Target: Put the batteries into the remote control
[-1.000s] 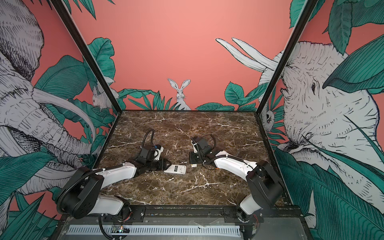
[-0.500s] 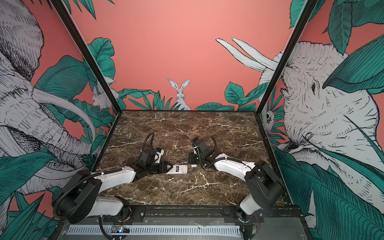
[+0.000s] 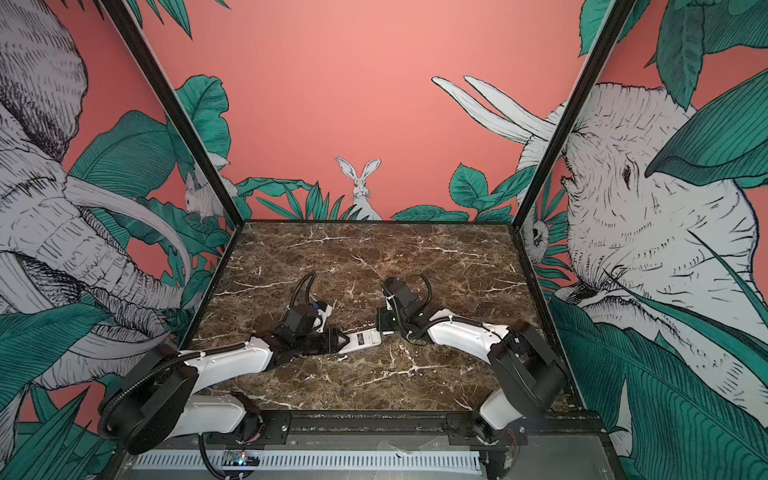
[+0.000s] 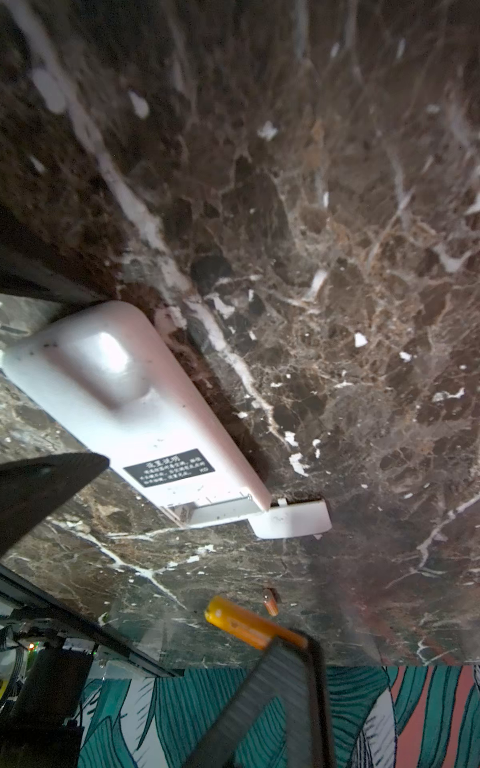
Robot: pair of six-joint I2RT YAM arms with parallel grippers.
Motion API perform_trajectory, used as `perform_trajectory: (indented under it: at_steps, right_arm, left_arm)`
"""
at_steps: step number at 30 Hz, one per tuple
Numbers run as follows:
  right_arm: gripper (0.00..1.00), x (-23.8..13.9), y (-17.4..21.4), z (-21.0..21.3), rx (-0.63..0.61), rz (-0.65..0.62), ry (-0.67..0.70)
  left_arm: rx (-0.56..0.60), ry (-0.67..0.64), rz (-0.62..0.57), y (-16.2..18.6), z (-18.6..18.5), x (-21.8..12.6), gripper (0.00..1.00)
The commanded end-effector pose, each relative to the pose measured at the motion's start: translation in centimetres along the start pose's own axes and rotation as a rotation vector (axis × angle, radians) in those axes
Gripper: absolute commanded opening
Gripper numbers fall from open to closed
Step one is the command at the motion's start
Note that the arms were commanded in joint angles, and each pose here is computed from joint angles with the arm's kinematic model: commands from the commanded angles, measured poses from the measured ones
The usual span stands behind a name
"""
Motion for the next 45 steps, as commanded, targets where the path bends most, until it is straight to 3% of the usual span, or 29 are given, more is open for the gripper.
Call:
perform_trajectory:
  at_steps: [1, 14, 45]
  right_arm:
    - [0.00, 0.6, 0.2, 1.4, -0.076, -0.008, -0.026]
    - [0.00, 2.6, 1.4, 1.2, -0.148, 0.008, -0.004]
    - [0.00, 4.2, 3.2, 0.0, -0.145, 0.042, 0.011]
  left_arm:
    - [-0.025, -0.050, 0.035, 1.4, 1.0, -0.2, 0.59]
    - [-0.014, -0.056, 0.030, 1.3, 1.0, -0.6, 0.62]
    - [-0.015, -0.053, 0.027, 1.2, 1.0, -0.6, 0.62]
Point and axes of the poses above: each gripper's point midway between its finger pads, its own x axis out along the fingers, its own z axis along the line the jaws close on, y = z × x, the point moved 3 cm from there along -x, back along the fingers, and after that the axes turned 9 degrees about x, right-handed, at the moved point
